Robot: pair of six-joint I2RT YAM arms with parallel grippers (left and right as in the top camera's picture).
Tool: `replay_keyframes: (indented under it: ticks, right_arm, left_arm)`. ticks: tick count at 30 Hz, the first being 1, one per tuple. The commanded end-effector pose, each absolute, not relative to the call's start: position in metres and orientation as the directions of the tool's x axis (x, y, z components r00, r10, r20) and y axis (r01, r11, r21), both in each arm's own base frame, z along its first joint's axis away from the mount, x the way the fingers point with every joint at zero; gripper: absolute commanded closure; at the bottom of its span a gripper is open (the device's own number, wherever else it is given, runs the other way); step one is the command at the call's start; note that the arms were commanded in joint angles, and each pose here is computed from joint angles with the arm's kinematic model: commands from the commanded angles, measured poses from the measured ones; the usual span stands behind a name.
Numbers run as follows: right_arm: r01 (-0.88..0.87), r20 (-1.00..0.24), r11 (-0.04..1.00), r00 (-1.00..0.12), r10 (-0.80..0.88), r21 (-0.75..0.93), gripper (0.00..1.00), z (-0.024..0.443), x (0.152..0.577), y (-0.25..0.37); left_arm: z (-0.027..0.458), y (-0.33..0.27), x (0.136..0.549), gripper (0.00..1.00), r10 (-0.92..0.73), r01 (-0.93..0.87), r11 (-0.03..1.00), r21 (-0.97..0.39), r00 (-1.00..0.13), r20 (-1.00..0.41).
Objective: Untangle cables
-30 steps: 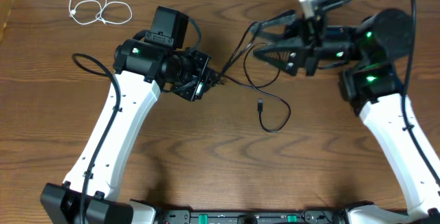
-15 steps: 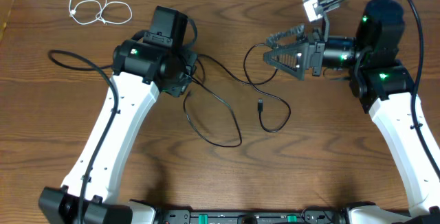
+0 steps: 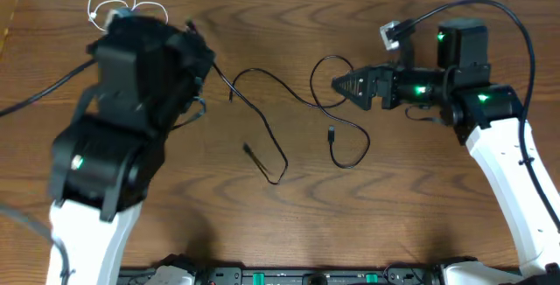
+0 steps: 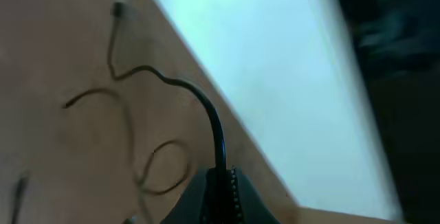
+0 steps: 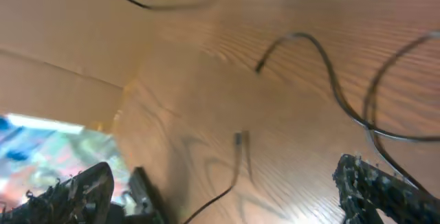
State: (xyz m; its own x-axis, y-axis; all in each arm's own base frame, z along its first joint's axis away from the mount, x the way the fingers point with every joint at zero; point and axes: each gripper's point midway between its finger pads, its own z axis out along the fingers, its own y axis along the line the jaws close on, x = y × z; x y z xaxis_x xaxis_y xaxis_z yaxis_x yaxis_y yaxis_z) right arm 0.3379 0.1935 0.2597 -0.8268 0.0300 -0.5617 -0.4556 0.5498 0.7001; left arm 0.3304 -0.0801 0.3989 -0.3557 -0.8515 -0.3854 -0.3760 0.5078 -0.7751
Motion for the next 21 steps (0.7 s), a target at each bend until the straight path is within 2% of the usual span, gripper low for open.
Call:
replay_keyframes:
  ticks: [1, 6, 10, 12, 13, 18, 21]
  right_arm:
    - [-0.420, -0.574, 0.668, -0.818, 0.014, 0.615, 0.01, 0.241, 0.346, 0.186]
    - [-0.433, -0.581, 0.676, -0.814, -0.009, 0.596, 0.01, 0.239, 0.343, 0.195]
    - [-0.434, -0.583, 0.694, -0.812, -0.025, 0.575, 0.01, 0.235, 0.341, 0.200]
    - [-0.434, -0.585, 0.703, -0.810, -0.032, 0.563, 0.01, 0.233, 0.341, 0.202]
    - [-0.440, -0.587, 0.704, -0.809, -0.041, 0.558, 0.01, 0.233, 0.339, 0.205]
    - [-0.451, -0.593, 0.709, -0.803, -0.057, 0.543, 0.01, 0.232, 0.337, 0.211]
    - [-0.448, -0.597, 0.725, -0.800, -0.062, 0.523, 0.01, 0.230, 0.338, 0.212]
  left_arm:
    - [0.451, -0.071, 0.316, 0.93, -0.866, -0.232, 0.482, -0.845, -0.270, -0.420]
    - [0.510, -0.067, 0.314, 0.92, -0.898, -0.037, 0.420, -0.907, -0.163, -0.409]
    - [0.537, -0.049, 0.321, 0.93, -0.918, 0.028, 0.394, -0.919, -0.043, -0.395]
    - [0.540, -0.028, 0.326, 0.93, -0.918, -0.002, 0.391, -0.920, 0.067, -0.390]
    - [0.534, -0.008, 0.333, 0.92, -0.905, -0.062, 0.391, -0.918, 0.158, -0.396]
    - [0.509, 0.031, 0.358, 0.93, -0.841, -0.216, 0.406, -0.888, 0.291, -0.455]
    - [0.488, 0.054, 0.383, 0.93, -0.814, -0.294, 0.393, -0.871, 0.330, -0.478]
